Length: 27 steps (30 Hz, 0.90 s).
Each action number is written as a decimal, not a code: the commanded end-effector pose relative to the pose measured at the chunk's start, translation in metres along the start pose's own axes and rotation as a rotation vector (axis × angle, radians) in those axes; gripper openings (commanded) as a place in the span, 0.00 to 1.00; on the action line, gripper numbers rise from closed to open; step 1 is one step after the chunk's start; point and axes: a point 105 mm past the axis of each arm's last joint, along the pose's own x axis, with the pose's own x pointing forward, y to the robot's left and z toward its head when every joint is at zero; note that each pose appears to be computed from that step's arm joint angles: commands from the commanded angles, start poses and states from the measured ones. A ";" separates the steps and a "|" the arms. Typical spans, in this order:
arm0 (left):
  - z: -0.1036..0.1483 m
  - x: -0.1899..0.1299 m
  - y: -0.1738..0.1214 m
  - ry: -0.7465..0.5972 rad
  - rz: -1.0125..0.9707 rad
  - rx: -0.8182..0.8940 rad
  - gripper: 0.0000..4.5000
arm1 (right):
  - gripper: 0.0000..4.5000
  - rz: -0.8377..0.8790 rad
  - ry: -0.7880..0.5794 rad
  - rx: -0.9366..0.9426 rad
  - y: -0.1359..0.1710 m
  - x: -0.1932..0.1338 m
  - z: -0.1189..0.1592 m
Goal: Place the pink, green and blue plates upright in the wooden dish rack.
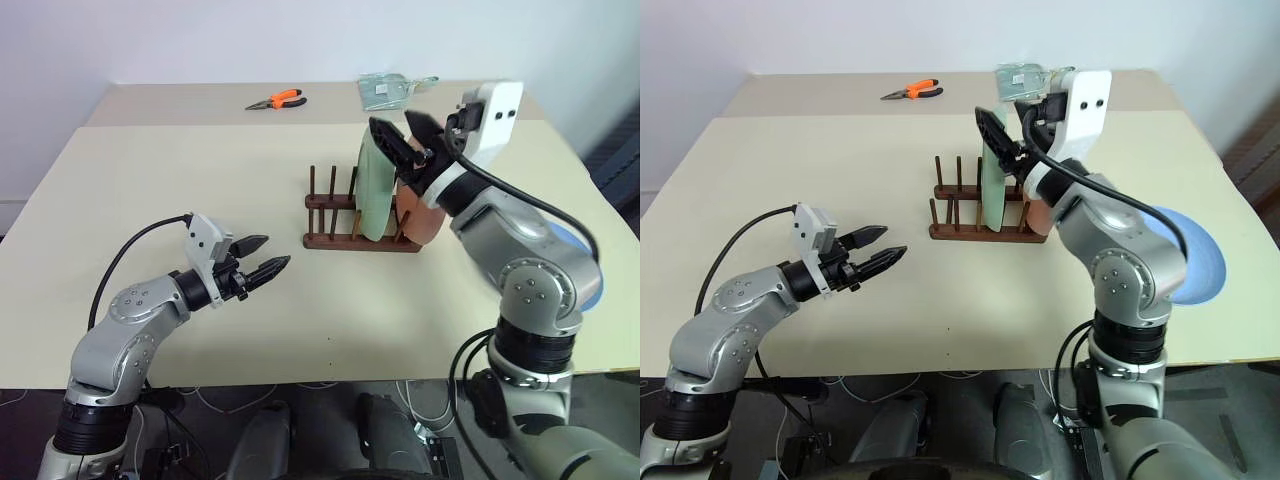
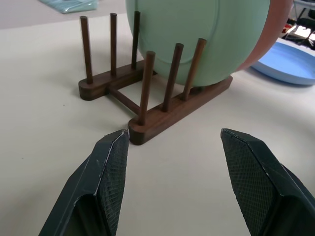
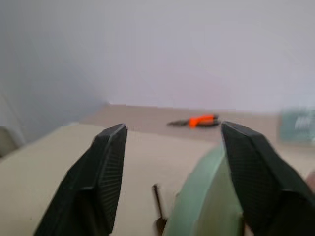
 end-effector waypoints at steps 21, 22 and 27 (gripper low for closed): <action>-0.006 0.040 -0.035 0.015 -0.224 0.064 0.68 | 0.99 -0.423 0.789 -0.378 -0.117 -0.165 -0.135; -0.006 0.040 -0.035 0.016 -0.221 0.065 0.68 | 0.94 -0.442 0.811 -0.379 -0.122 -0.168 -0.141; -0.008 0.036 -0.033 0.018 -0.194 0.067 0.68 | 0.47 -0.507 0.858 -0.367 -0.133 -0.176 -0.157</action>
